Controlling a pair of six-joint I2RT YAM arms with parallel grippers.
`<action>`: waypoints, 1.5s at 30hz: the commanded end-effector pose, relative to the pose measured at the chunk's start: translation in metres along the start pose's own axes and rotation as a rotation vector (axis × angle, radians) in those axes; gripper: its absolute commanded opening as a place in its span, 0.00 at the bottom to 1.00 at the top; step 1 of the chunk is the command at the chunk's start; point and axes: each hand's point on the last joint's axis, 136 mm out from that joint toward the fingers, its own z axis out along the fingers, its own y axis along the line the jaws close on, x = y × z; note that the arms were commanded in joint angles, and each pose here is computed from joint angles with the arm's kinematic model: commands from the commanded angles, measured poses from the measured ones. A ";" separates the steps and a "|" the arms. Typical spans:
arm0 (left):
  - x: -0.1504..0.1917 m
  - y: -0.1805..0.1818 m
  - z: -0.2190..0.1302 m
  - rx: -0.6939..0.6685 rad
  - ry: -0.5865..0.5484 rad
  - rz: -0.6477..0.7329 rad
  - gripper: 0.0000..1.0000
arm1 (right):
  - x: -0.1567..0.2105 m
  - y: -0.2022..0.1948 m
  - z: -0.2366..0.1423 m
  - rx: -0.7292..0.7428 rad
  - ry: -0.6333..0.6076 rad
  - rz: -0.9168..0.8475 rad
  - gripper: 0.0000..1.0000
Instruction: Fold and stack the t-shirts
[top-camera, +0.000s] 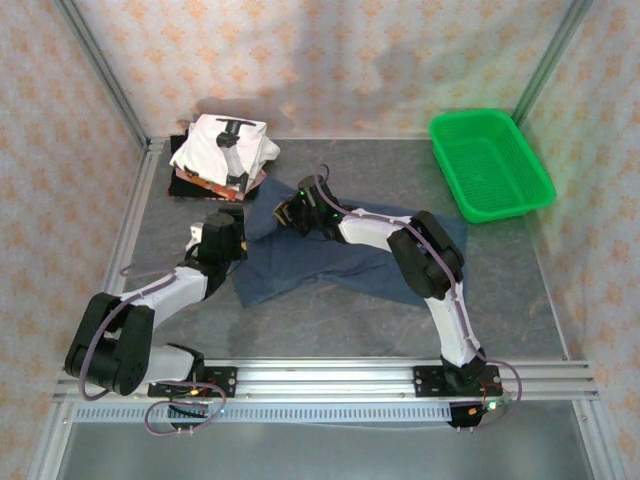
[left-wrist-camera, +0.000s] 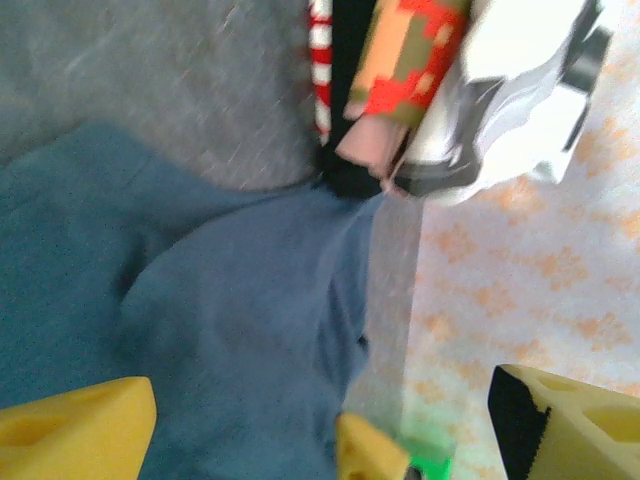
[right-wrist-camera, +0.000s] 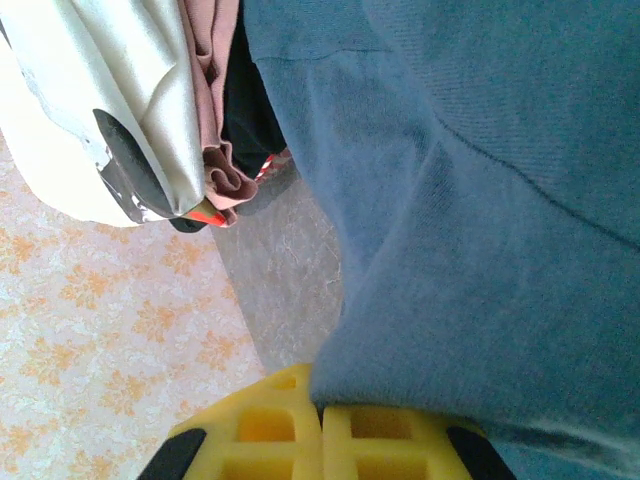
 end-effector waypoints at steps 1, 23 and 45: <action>0.008 -0.005 0.000 0.036 0.038 -0.018 0.88 | 0.000 0.024 -0.011 -0.053 0.004 -0.007 0.00; 0.046 -0.017 0.064 -0.264 0.205 0.638 0.84 | 0.005 -0.071 -0.011 0.561 0.099 -0.138 0.02; 0.035 0.073 0.064 -0.577 0.308 0.920 0.34 | -0.029 -0.019 0.018 0.342 0.010 -0.110 0.40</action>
